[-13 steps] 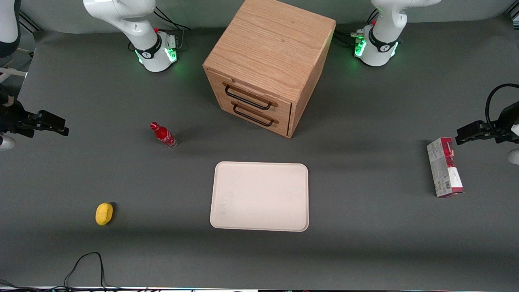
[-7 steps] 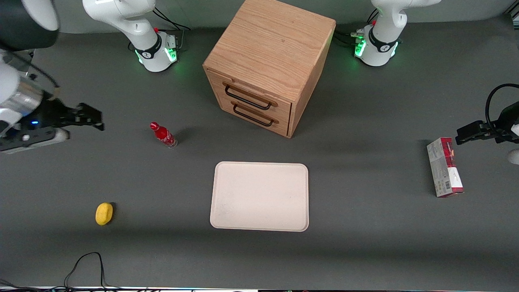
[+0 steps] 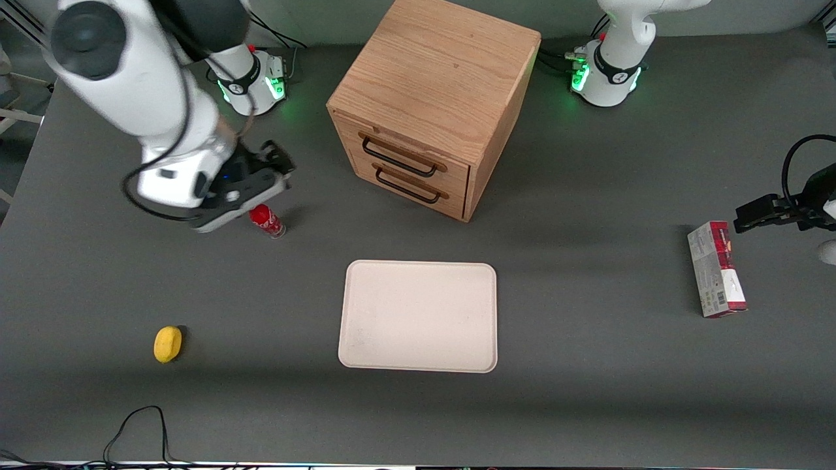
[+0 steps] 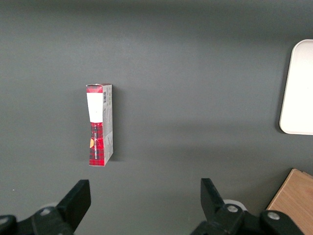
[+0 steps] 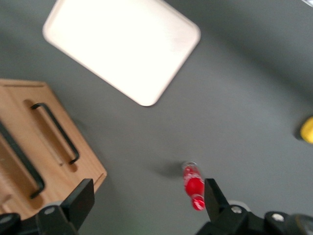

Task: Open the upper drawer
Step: 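Move the right gripper to the upper drawer's black handle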

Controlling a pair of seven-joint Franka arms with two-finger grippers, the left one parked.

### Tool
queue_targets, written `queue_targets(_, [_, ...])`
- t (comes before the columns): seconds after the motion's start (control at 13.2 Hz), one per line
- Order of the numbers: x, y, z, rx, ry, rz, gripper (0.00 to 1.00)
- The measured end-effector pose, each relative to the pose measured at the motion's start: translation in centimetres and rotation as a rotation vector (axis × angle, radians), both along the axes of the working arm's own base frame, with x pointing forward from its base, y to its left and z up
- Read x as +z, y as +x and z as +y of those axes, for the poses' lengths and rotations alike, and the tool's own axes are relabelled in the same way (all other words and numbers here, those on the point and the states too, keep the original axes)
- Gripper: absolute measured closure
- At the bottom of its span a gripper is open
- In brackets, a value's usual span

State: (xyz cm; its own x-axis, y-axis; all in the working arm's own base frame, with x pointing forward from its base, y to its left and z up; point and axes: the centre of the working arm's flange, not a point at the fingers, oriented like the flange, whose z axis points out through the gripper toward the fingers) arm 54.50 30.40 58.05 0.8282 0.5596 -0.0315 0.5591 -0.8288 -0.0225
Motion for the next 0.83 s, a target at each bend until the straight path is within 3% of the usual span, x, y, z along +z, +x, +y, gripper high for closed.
queue_targets(0.45, [-2.3, -4.9, 9.9, 0.275, 0.000, 0.005, 0.00])
queue_targets(0.83, [-4.2, -7.3, 13.8, 0.375, -0.011, 0.024, 0.00])
